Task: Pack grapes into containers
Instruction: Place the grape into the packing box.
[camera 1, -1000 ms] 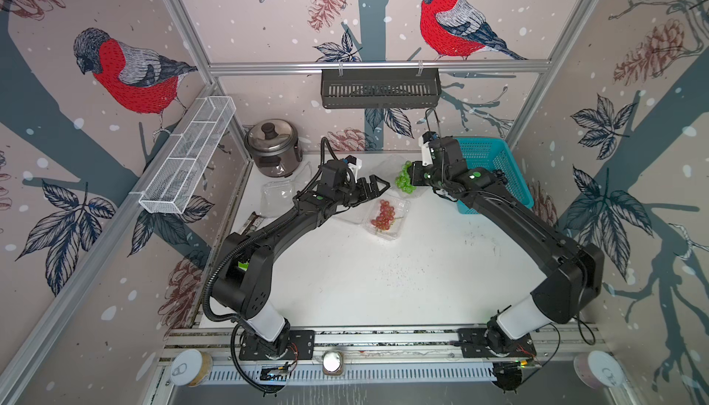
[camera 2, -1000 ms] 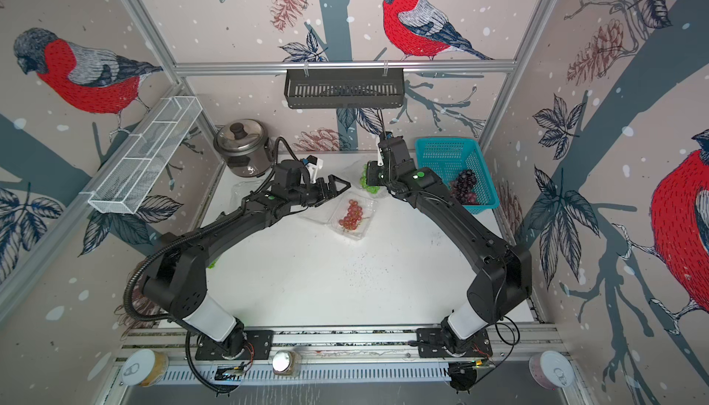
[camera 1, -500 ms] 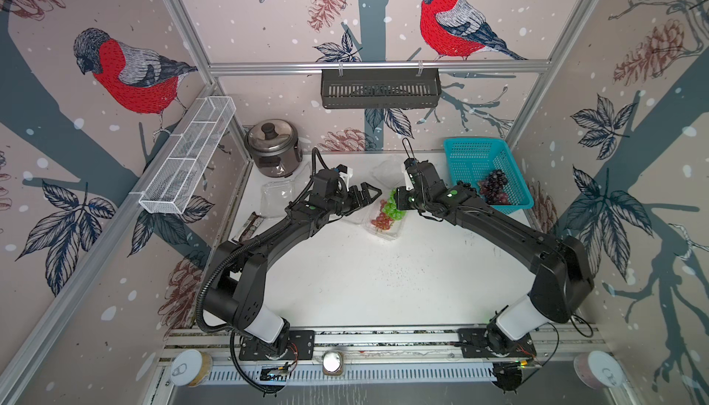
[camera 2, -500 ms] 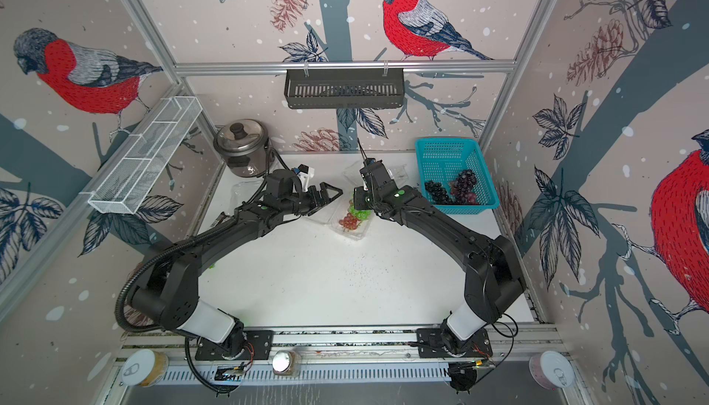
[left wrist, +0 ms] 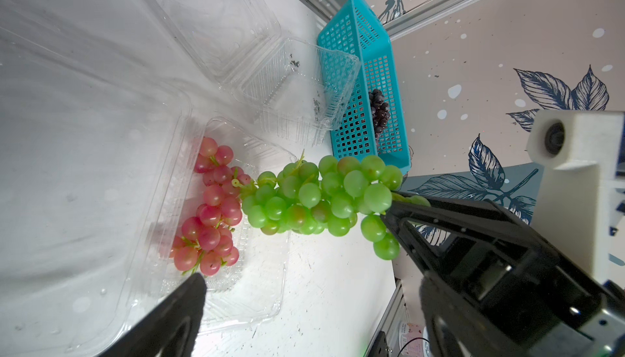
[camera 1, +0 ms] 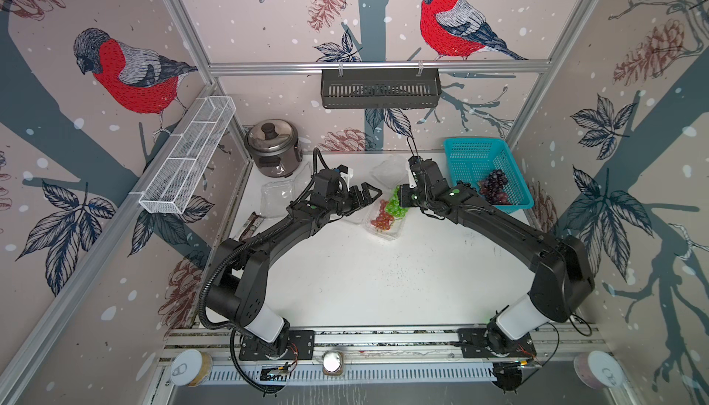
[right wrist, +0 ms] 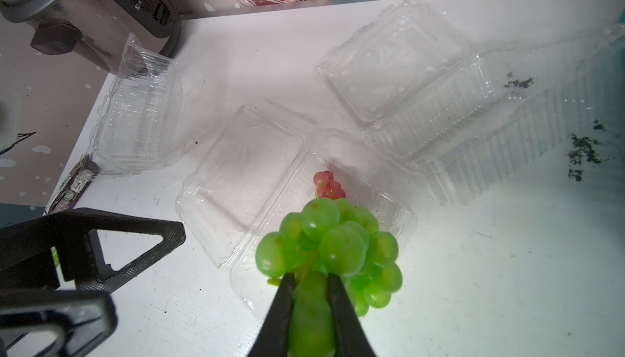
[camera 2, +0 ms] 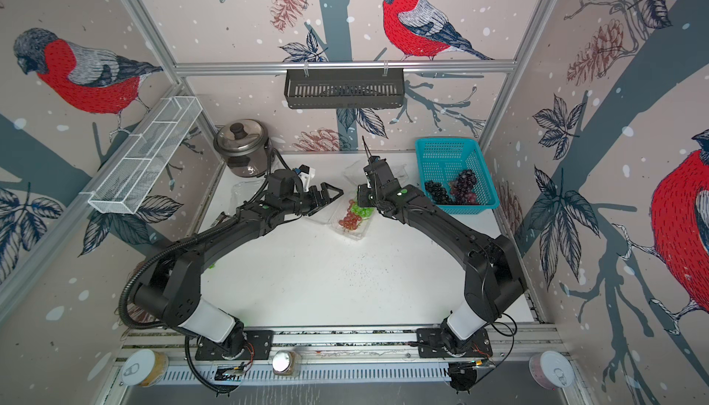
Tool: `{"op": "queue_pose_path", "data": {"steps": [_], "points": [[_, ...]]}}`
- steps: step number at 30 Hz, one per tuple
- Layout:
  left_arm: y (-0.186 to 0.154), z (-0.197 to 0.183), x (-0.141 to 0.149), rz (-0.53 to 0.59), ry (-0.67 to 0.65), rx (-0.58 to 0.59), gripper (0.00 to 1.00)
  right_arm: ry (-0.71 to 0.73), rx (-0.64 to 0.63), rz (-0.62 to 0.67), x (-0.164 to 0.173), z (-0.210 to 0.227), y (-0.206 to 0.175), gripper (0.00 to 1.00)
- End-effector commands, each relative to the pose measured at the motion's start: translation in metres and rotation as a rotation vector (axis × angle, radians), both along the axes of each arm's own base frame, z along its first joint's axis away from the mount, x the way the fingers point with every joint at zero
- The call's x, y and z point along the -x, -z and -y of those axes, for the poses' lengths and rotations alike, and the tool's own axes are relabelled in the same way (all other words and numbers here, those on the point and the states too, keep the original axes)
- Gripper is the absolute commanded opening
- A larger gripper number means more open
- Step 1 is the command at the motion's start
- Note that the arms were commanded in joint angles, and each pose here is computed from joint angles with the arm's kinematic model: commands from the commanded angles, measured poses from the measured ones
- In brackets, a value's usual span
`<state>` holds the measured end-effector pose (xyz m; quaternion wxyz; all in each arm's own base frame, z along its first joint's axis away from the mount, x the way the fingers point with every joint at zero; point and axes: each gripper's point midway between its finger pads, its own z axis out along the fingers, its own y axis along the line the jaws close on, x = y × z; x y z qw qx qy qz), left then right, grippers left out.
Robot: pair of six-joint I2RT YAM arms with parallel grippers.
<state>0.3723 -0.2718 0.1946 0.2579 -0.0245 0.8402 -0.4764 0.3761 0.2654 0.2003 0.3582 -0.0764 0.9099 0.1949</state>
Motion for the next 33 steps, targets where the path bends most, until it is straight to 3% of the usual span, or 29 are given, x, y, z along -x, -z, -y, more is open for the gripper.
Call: {"op": "queue_pose_path", "data": {"steps": [1,11,33], "points": [[-0.01,0.002,-0.004,0.036,0.006,0.02,0.97,0.009,-0.007,0.048,-0.011,0.0,-0.009,0.18],[-0.009,0.003,-0.008,0.033,0.009,0.017,0.97,0.005,-0.011,0.05,-0.014,-0.003,-0.004,0.18],[0.0,-0.006,-0.013,0.012,-0.004,0.014,0.97,-0.072,0.0,-0.141,0.035,-0.039,0.091,0.19]]}}
